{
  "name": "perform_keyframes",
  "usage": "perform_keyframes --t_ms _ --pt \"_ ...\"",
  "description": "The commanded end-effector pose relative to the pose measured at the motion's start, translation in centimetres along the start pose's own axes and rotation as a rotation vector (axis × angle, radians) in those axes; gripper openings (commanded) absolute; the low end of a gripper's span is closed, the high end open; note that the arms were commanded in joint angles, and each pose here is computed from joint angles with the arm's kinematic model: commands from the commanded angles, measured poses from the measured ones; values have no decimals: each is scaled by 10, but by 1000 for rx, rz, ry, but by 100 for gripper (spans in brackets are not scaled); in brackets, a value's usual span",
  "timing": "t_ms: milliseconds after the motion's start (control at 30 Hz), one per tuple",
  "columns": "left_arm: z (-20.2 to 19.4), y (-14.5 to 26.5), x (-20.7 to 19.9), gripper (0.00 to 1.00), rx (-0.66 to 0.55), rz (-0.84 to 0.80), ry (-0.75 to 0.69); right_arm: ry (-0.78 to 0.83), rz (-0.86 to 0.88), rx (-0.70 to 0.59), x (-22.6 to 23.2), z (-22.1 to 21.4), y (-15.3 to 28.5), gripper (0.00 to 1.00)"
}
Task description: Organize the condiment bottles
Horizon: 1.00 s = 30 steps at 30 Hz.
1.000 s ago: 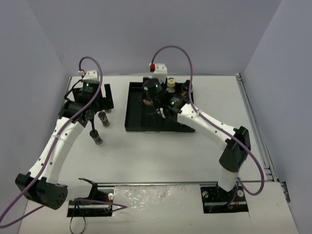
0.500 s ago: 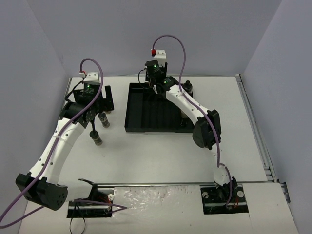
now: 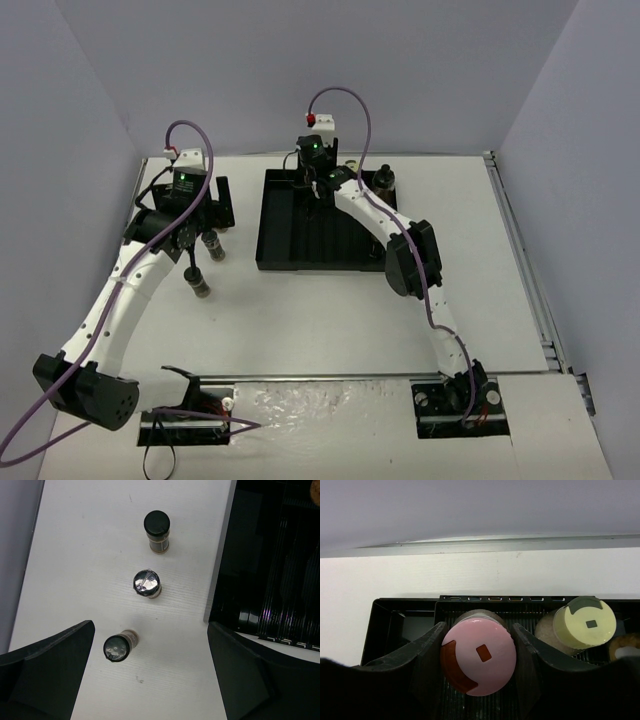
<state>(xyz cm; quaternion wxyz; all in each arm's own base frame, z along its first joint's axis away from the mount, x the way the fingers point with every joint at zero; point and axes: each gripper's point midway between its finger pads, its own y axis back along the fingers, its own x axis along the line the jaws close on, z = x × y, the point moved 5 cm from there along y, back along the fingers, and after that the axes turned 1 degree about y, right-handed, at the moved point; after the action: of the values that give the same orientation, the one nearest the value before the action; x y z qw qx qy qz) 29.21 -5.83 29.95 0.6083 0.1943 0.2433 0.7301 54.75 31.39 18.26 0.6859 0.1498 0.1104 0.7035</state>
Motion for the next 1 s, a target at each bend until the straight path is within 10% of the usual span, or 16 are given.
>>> perform_keyframes --t_ms 0,700,967 --pt "19 8 -3 93 -78 -30 33 -47 21 -125 4 35 -4 0" --pt "17 5 -6 94 -68 -40 26 -16 -15 -65 -10 -8 -34 1" --pt "16 3 -6 94 -66 -41 30 17 -15 -49 -13 -12 -30 79"
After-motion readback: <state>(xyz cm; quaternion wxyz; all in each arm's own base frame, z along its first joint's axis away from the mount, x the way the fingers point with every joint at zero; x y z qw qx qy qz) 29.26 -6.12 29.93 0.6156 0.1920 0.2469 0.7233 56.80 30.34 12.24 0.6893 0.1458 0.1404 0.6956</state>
